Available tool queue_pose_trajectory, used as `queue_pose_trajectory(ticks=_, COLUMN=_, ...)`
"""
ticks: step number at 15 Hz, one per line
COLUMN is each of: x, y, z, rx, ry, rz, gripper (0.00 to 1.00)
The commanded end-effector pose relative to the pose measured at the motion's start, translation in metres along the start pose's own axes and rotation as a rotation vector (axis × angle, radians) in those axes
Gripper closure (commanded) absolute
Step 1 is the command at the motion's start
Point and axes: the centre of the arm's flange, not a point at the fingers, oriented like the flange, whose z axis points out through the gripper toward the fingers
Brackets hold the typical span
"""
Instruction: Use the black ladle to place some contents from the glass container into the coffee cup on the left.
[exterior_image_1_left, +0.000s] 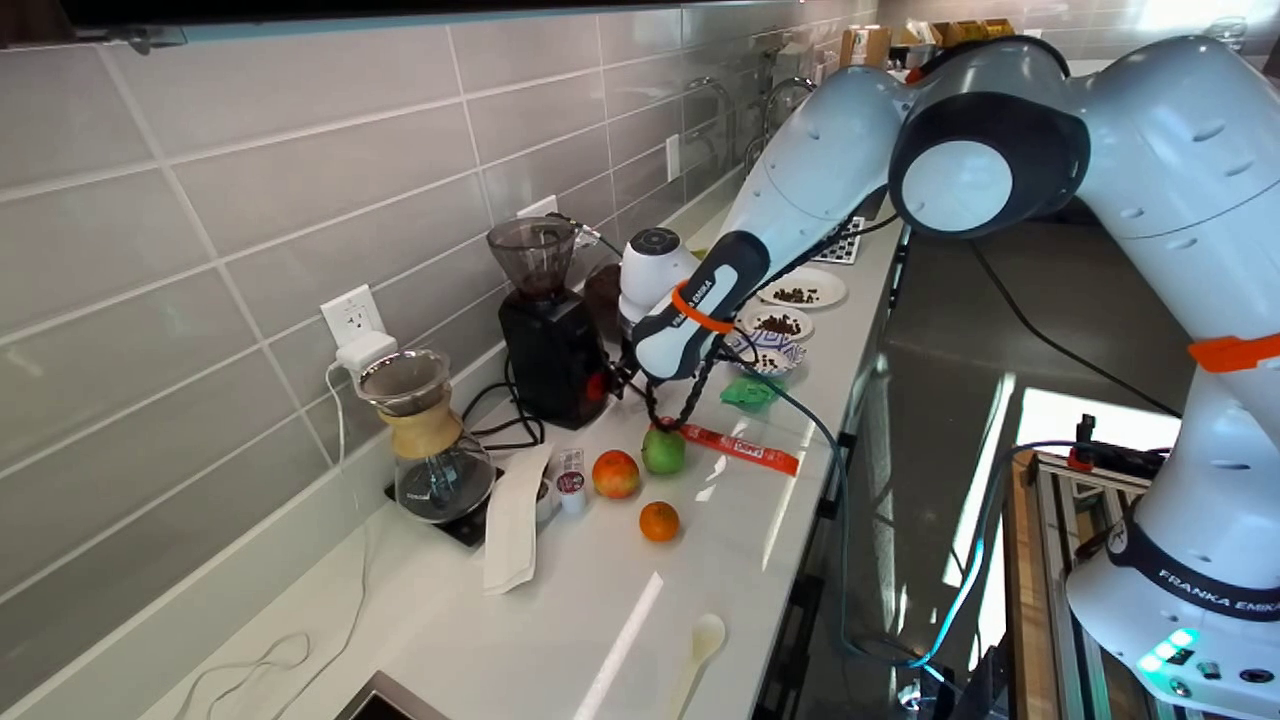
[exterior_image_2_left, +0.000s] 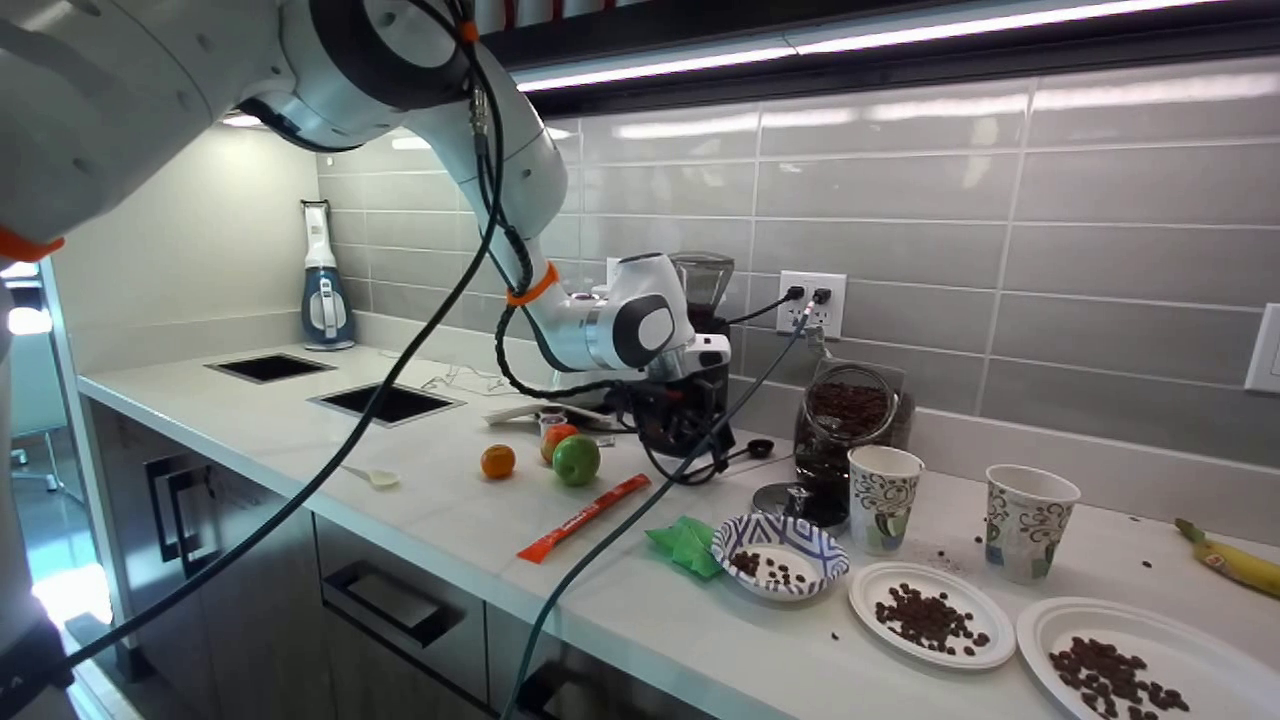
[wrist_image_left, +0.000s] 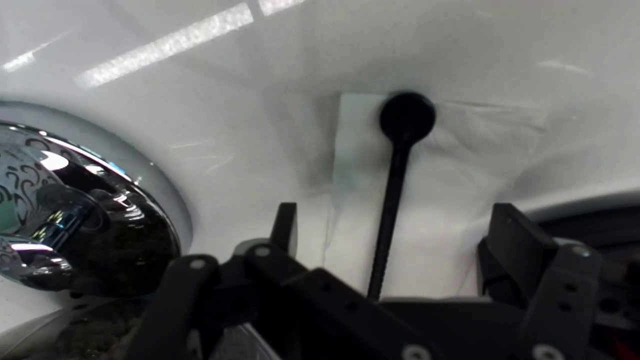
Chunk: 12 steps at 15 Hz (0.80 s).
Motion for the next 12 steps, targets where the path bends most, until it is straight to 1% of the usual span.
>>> queue_pose_trajectory(ticks=1, x=0.012, y=-0.0092, z=0.0084, rx=-0.021, ry=0.015, rz=0.028, gripper=0.26)
queue_pose_trajectory(ticks=4, x=0.0129, y=-0.0103, z=0.0107, rx=-0.02, ry=0.016, rz=0.033, gripper=0.38)
queue_pose_trajectory(ticks=6, x=0.0123, y=-0.0095, z=0.0125, rx=-0.023, ry=0.015, rz=0.037, gripper=0.37)
queue_pose_trajectory(ticks=7, x=0.0124, y=-0.0092, z=0.0128, rx=-0.024, ry=0.015, rz=0.039, gripper=0.41)
queue_pose_trajectory(ticks=8, x=0.0125, y=-0.0087, z=0.0132, rx=-0.026, ry=0.016, rz=0.04, gripper=0.39)
queue_pose_trajectory(ticks=9, x=0.0131, y=-0.0083, z=0.0122, rx=-0.026, ry=0.017, rz=0.041, gripper=0.41)
queue_pose_trajectory(ticks=10, x=0.0131, y=-0.008, z=0.0115, rx=-0.026, ry=0.018, rz=0.04, gripper=0.41)
queue_pose_trajectory(ticks=11, x=0.0134, y=-0.008, z=0.011, rx=-0.025, ry=0.019, rz=0.041, gripper=0.43)
queue_pose_trajectory(ticks=12, x=0.0134, y=-0.0077, z=0.0106, rx=-0.025, ry=0.019, rz=0.041, gripper=0.43)
